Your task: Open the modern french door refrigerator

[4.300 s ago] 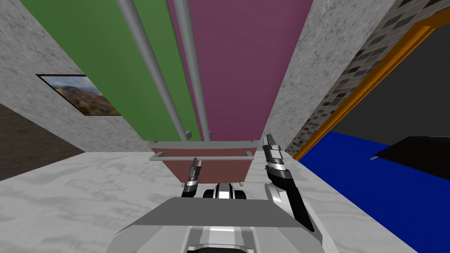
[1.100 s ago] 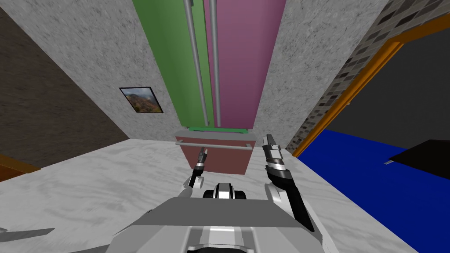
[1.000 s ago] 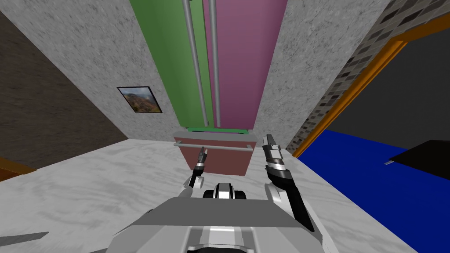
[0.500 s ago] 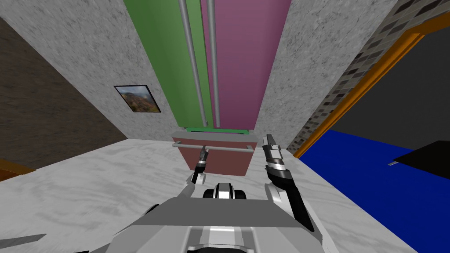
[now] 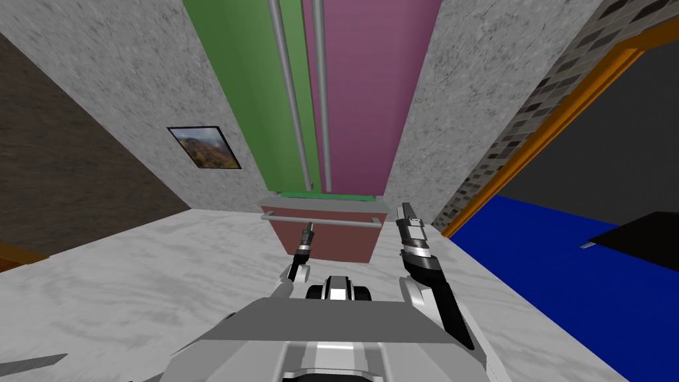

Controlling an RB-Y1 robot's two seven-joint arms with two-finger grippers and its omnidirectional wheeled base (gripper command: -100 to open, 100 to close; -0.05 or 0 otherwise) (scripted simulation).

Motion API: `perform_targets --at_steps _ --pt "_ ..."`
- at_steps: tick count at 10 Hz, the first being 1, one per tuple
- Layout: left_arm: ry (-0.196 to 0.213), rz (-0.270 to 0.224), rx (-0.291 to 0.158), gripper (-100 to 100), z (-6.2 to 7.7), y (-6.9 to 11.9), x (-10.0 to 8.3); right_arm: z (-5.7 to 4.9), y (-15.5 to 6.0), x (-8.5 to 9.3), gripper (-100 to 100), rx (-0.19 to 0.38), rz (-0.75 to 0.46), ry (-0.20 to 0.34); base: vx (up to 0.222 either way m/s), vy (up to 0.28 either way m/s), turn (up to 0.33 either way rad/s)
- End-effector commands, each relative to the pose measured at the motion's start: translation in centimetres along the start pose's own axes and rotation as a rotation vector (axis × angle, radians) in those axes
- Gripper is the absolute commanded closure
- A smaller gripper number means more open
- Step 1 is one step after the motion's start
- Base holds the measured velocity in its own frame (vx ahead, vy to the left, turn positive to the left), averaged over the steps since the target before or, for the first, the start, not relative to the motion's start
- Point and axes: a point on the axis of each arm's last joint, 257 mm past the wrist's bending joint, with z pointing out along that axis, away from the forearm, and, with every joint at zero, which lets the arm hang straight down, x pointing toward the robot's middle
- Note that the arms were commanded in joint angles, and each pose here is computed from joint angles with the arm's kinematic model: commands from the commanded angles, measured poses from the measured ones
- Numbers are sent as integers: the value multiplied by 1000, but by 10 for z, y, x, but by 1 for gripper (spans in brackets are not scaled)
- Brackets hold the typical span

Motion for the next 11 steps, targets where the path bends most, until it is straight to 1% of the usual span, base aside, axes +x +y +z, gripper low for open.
perform_targets --at_steps 1,2,4,5,7,9,10,11 --pt "8 -3 13 100 13 -6 2 0 0 0 0 0 0 0 -157 1 39" --pt "10 -4 16 100 17 -7 3 0 0 0 0 0 0 0 -181 10 13" --pt "19 -7 29 100 30 -13 5 0 0 0 0 0 0 0 -232 10 36" --pt "14 -6 -4 100 18 -2 4 0 0 0 0 0 0 0 -99 8 -1" --pt "21 -9 2 100 23 -5 6 0 0 0 0 0 0 0 -158 -5 34" --pt "30 -12 25 100 30 -13 9 0 0 0 0 0 0 0 -205 22 29" --pt "30 -12 25 100 30 -13 9 0 0 0 0 0 0 0 -141 17 -4" --pt "34 -14 36 100 34 -17 10 0 0 0 0 0 0 0 -108 -11 29"
